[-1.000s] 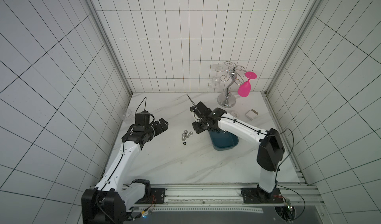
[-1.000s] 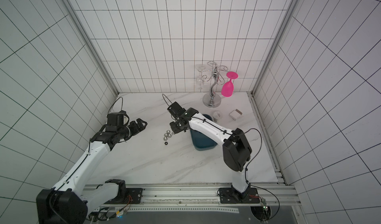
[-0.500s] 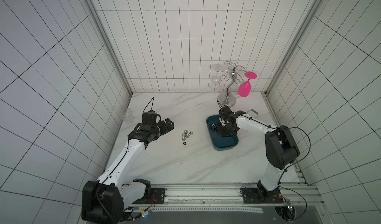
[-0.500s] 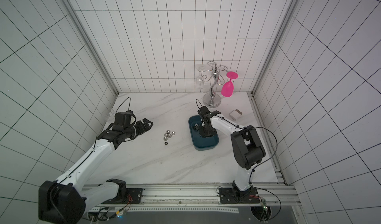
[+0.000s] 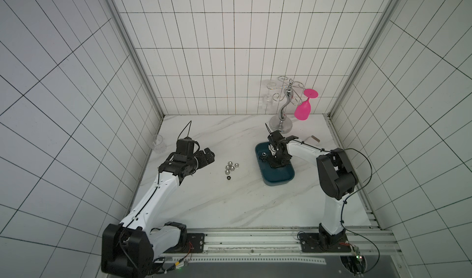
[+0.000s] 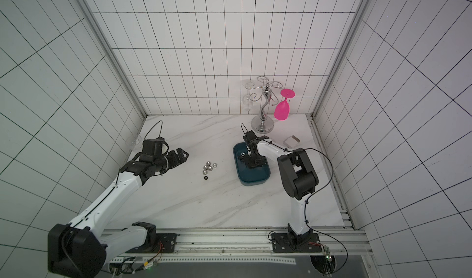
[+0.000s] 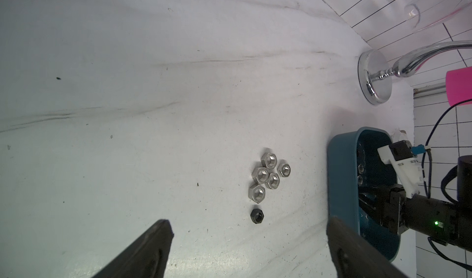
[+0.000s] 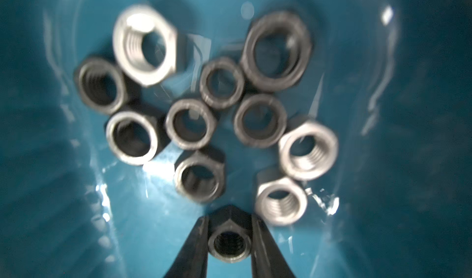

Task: Put the nuts on the desktop into the storage box
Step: Place the nut in the storage box, then pick up the nut from the center of the board.

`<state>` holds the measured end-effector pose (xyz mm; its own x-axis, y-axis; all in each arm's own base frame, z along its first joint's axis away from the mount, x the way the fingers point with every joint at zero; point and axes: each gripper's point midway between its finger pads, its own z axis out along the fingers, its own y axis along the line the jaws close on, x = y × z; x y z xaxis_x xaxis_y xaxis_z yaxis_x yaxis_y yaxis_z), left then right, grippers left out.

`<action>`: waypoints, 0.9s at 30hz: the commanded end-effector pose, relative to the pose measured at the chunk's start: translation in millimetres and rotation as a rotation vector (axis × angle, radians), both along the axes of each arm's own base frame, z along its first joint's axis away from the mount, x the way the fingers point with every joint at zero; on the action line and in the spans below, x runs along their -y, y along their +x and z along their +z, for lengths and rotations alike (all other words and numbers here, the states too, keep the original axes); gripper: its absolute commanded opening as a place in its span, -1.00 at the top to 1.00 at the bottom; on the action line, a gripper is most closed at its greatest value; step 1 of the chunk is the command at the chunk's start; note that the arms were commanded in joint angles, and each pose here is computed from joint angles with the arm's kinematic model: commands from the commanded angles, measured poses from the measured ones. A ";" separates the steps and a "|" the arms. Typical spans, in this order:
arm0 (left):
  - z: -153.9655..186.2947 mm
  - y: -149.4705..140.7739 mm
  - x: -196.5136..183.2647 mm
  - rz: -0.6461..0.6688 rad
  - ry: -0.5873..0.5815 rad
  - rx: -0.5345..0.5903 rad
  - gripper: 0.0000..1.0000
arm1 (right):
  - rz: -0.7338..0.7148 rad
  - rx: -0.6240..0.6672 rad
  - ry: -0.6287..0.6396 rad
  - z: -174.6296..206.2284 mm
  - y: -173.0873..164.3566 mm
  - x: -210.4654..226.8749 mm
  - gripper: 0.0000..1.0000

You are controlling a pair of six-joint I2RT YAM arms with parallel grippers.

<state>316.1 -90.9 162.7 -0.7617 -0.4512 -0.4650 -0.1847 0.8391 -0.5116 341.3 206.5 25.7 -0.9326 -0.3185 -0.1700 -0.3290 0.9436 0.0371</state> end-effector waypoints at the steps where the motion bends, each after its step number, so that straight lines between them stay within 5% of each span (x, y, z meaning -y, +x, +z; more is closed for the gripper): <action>1: 11.2 6.2 -3.0 0.000 0.024 0.036 -0.96 | 0.008 0.018 -0.032 2.5 13.6 7.1 0.24; 6: 12.1 9.5 -2.2 0.003 0.017 0.035 -0.96 | 0.015 0.073 -0.009 32.9 16.9 5.7 -0.03; 11: 12.0 11.0 -2.5 0.009 0.018 0.033 -0.96 | 0.039 0.164 0.070 78.0 12.7 -10.1 -0.07; 16: 15.9 10.8 -11.3 0.043 0.044 0.038 -0.96 | 0.192 0.209 0.164 108.1 -19.2 -69.6 -0.08; 21: 14.9 6.8 -31.5 0.089 0.056 0.025 -0.97 | 0.349 0.198 0.228 107.1 -61.4 -146.4 -0.12; 27: 7.0 1.7 -45.1 0.130 0.036 0.016 -0.96 | 0.381 0.152 0.201 67.8 -73.4 -187.1 -0.12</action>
<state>321.8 -47.6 170.6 -0.6933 -0.5317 -0.4864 -0.2916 0.8243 -0.4853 264.2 388.2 115.1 -0.6846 -0.5908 -0.4269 -0.6934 0.7084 0.1318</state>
